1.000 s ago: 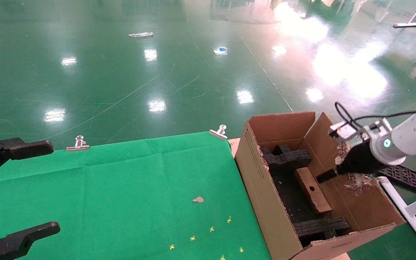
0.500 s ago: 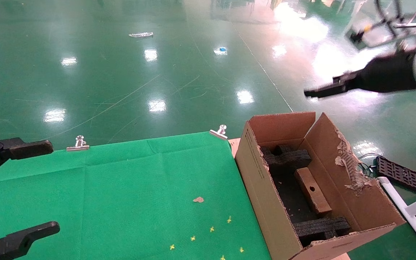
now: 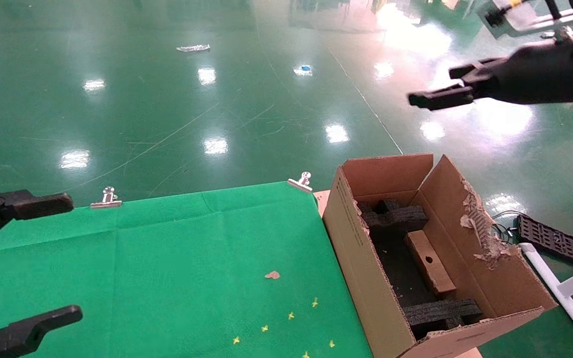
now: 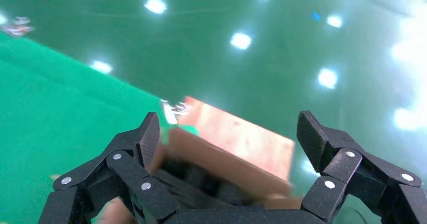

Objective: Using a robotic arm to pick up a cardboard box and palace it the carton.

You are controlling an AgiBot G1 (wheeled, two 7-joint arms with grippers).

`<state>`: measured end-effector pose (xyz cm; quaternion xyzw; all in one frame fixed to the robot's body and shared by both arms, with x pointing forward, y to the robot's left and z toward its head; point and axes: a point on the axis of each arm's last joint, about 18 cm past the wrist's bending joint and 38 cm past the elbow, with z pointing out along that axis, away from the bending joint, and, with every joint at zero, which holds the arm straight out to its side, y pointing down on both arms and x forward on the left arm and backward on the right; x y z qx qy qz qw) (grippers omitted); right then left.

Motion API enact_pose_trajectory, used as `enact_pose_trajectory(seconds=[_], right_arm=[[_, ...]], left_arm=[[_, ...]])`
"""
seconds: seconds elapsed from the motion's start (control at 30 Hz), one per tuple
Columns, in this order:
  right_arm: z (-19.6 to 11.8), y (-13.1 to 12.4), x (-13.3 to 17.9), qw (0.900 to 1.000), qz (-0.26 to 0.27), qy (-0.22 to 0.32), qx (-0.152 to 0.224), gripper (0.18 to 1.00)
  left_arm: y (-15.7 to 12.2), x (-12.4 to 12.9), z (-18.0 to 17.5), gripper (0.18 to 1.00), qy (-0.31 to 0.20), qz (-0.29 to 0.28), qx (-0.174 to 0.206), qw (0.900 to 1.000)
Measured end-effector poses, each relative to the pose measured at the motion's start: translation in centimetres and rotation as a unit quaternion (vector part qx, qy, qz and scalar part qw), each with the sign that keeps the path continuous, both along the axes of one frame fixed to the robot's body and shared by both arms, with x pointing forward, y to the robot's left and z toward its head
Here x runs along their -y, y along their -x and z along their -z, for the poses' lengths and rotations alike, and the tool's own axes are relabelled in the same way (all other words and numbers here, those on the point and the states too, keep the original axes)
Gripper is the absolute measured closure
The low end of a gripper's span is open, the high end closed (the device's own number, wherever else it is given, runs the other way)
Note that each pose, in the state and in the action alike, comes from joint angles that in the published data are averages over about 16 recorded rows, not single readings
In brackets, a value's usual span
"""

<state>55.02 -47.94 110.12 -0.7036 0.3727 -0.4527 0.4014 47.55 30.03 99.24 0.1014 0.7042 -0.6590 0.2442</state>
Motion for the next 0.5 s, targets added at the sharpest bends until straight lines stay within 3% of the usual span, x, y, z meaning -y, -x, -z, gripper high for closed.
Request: enact_pose_trajectory(seconds=[0.23, 0.5], right_arm=[[1.5, -0.6, -3.6, 0.997, -0.077, 0.008, -0.008, 0.178], [3.4, -0.7, -7.7, 0.985, -0.172, 0.012, -0.012, 0.178]], left_arm=[[0.0, 0.0, 0.0, 0.184, 0.000, 0.000, 0.000, 1.0000], [0.0, 0.0, 0.0, 0.184, 0.000, 0.000, 0.000, 1.0000]])
